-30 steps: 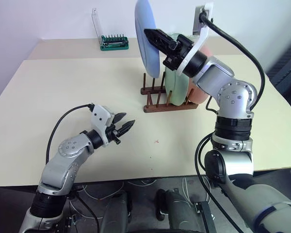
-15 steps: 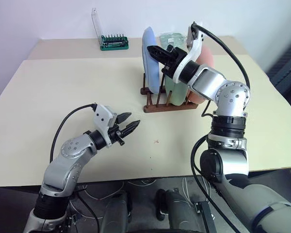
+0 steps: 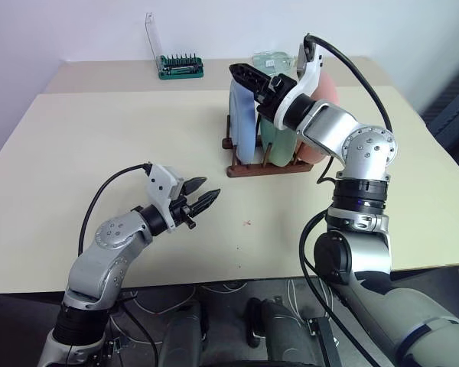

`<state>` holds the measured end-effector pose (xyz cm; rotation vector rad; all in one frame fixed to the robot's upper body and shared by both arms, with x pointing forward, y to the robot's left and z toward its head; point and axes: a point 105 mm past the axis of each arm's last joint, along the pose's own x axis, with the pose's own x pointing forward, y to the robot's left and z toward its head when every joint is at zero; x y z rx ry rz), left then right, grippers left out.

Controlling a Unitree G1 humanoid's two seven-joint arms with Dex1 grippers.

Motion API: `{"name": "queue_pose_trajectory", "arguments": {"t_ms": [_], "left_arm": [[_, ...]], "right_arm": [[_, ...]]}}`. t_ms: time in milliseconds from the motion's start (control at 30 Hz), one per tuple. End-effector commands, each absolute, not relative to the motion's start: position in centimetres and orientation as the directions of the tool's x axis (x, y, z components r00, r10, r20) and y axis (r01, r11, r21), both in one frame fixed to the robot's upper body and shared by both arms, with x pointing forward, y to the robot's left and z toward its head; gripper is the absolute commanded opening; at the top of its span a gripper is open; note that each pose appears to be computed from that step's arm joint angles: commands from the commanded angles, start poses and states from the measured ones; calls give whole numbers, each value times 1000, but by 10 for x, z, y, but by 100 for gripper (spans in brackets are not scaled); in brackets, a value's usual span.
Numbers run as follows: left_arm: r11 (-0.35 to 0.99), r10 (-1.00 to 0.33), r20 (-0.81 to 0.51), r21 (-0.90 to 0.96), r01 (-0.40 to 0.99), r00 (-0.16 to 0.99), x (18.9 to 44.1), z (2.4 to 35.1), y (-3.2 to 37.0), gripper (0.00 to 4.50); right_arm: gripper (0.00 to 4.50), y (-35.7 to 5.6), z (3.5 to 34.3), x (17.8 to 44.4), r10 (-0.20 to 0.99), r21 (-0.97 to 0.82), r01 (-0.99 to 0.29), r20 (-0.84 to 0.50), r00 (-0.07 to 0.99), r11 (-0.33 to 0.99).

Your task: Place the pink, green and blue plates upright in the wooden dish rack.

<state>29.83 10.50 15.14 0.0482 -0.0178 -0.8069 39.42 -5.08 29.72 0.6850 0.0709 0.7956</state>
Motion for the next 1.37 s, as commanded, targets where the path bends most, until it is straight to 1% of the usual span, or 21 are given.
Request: {"name": "queue_pose_trajectory", "arguments": {"t_ms": [33,133,300,367,433,533,600,667,733,833,933,967,1100,1233,1367], "left_arm": [[674,-739,39,73,735,673,294,163,101,227],[673,-740,37,71,736,672,294,163,101,227],[669,-743,35,69,740,668,294,162,100,227],[667,-744,36,67,742,667,294,162,99,227],[665,-746,35,65,744,665,295,161,99,227],[666,-746,37,65,743,665,296,161,98,227],[684,-729,47,79,725,683,298,162,102,227],[729,-684,55,102,677,728,305,162,114,227],[771,-634,54,123,625,771,312,160,128,227],[803,-587,25,141,579,809,319,152,145,227],[826,-547,1,163,540,837,323,145,162,227],[833,-534,-8,166,527,846,325,143,167,227],[838,-520,-33,174,517,854,326,135,175,227],[844,-510,-45,163,510,859,326,129,175,227],[837,-522,-51,158,523,851,321,126,168,227]], "right_arm": [[447,-58,324,386,668,440,-704,265,695,558],[447,-60,330,383,680,349,-727,269,682,592],[447,-73,335,377,704,71,-731,223,674,678],[447,-83,335,375,709,39,-731,212,673,682],[447,-94,340,369,719,-54,-728,227,657,683],[447,-121,352,355,735,-170,-722,282,616,671],[447,-154,351,342,742,-296,-680,272,613,671],[447,-191,337,328,738,-357,-653,202,644,668],[447,-218,320,317,723,-352,-649,138,676,674],[447,-239,290,309,704,-322,-656,49,708,682],[447,-255,242,311,638,-344,-627,-96,764,699],[447,-259,225,312,615,-338,-620,-137,777,708],[447,-256,182,317,574,-333,-603,-192,796,725],[447,-249,167,322,552,-329,-577,-176,815,748],[447,-245,158,321,558,-321,-586,-186,809,744]]}}
